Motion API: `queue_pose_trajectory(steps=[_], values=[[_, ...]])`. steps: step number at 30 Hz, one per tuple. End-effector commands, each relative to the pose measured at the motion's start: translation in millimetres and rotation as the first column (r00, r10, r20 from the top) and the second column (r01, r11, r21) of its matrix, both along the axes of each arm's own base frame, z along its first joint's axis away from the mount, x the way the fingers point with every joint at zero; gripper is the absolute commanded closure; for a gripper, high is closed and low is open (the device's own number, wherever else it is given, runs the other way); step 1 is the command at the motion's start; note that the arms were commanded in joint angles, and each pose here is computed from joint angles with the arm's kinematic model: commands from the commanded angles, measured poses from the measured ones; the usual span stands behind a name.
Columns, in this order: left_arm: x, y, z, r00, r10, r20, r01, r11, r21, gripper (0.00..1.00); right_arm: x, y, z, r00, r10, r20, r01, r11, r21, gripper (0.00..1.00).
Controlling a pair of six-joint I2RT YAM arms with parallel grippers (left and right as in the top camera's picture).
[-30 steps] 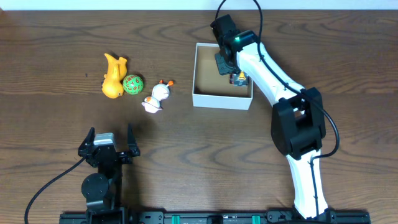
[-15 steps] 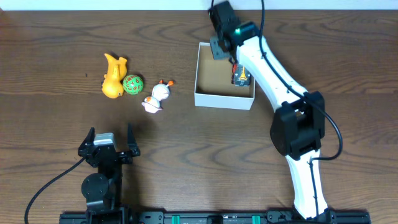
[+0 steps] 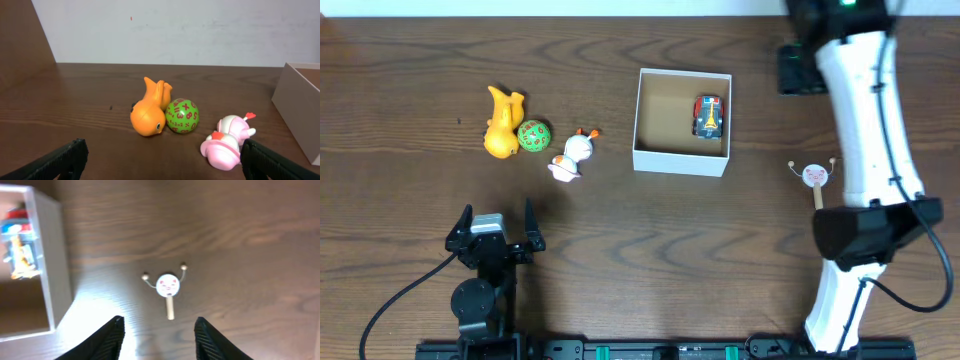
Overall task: Pack container
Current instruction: 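Withdraw the right gripper and move toward the pig rattle drum, then grasp the pig rattle drum by its wooden stick with right gripper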
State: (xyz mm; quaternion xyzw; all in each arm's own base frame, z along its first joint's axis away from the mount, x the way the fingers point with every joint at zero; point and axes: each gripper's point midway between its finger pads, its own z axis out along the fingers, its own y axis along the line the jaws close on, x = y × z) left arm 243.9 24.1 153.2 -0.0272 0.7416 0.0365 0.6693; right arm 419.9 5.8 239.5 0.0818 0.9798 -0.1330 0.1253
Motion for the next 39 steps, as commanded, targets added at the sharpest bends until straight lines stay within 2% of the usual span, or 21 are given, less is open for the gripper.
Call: queue_pose_trajectory(steps=[1, 4, 9, 17, 20, 23, 28, 31, 39], values=[[-1, -4, -14, 0.999, -0.023, -0.045, 0.024, 1.000, 0.007, 0.02, -5, -11, -10, 0.999, -0.018, -0.045, 0.020, 0.999, 0.037, 0.45], [-1, -4, -14, 0.999, -0.023, -0.045, 0.024, 1.000, 0.007, 0.02, -10, -32, -16, 0.996, -0.022, -0.082, 0.026, 0.998, 0.052, 0.40], [-1, -4, -14, 0.999, -0.023, -0.045, 0.024, 1.000, 0.007, 0.02, -37, -63, -14, 0.990, -0.079, -0.121, 0.088, 0.994, 0.069, 0.39], [-1, -4, -14, 0.999, -0.023, -0.045, 0.024, 1.000, 0.007, 0.02, -113, -97, 21, 0.977, -0.201, -0.071, 0.207, 0.975, 0.080, 0.36], [-1, -4, -14, 0.999, -0.023, -0.045, 0.024, 1.000, 0.007, 0.02, -146, -97, 8, 0.969, -0.208, -0.132, 0.219, 0.972, 0.079, 0.37], [-1, -4, -14, 0.999, -0.023, -0.045, 0.024, 1.000, 0.007, 0.02, -165, -92, -20, 0.959, -0.197, -0.206, 0.218, 0.972, 0.085, 0.38], [-1, -4, -14, 0.999, -0.023, -0.045, 0.024, 1.000, 0.007, 0.02, -170, -78, -82, 0.951, -0.158, -0.266, 0.204, 0.966, 0.156, 0.39], [-1, -4, -14, 0.999, -0.023, -0.045, 0.024, 1.000, 0.007, 0.02, -162, -77, -111, 0.960, -0.140, -0.243, 0.183, 0.969, 0.166, 0.40], [-1, -4, -14, 0.999, -0.023, -0.045, 0.024, 1.000, 0.007, 0.02, -147, -60, -160, 0.985, 0.034, -0.169, 0.014, 0.962, 0.273, 0.42]])
